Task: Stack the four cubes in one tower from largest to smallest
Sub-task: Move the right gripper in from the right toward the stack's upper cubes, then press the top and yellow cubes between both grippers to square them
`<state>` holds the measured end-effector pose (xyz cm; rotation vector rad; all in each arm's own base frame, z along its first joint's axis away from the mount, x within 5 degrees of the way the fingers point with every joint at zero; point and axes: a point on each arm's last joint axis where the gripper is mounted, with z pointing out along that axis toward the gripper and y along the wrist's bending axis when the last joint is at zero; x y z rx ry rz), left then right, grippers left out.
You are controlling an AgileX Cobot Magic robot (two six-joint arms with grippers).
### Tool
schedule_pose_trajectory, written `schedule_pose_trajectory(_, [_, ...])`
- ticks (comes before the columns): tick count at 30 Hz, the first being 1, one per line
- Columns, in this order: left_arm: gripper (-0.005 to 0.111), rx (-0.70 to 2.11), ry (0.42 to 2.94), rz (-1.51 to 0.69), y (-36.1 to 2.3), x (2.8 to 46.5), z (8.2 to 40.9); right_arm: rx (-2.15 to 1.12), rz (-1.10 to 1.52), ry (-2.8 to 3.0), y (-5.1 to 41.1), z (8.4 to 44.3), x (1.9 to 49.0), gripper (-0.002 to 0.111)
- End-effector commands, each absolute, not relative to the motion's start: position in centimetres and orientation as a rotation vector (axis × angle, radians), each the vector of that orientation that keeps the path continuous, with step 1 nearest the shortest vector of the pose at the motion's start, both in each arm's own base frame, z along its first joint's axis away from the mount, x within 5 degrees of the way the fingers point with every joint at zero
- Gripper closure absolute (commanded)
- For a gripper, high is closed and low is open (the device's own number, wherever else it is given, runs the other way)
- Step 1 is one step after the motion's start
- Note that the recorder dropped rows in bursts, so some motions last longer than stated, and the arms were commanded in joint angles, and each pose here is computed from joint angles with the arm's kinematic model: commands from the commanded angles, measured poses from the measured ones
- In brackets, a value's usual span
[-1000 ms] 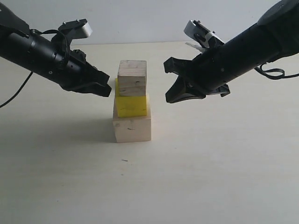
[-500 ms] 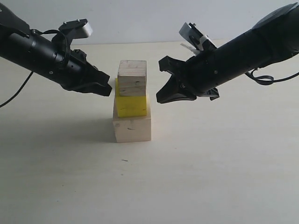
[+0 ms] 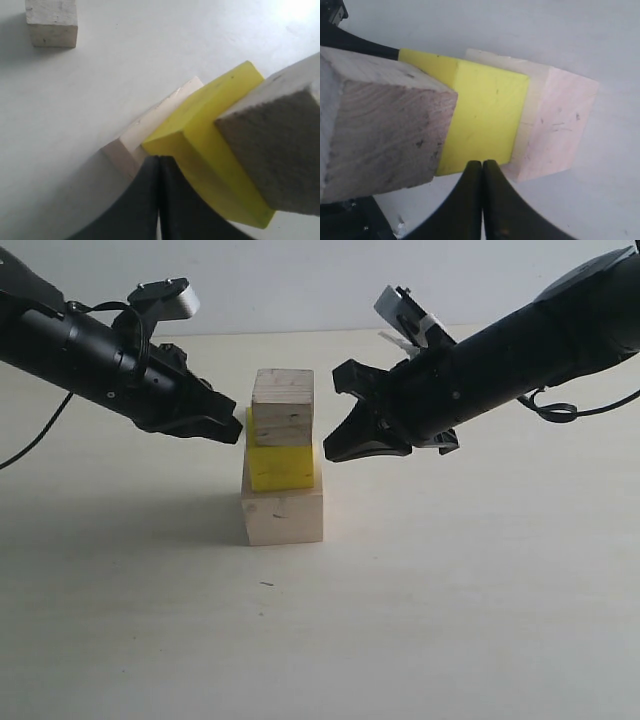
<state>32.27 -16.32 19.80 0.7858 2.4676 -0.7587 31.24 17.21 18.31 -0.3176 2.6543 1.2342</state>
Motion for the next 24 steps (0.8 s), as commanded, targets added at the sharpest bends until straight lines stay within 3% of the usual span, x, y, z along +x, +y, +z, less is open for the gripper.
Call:
schedule_pose_trajectory(1, [0.107, 0.774, 2.461, -0.757, -16.22, 32.34, 19.91, -0.343, 1.248, 2.647, 17.32, 18.24, 31.12, 0.108])
schedule_pose_trajectory(24, [0.107, 0.769, 2.438, -0.758, -16.35, 32.66, 20.35, -0.425, 1.329, 2.623, 17.61, 18.55, 30.64, 0.108])
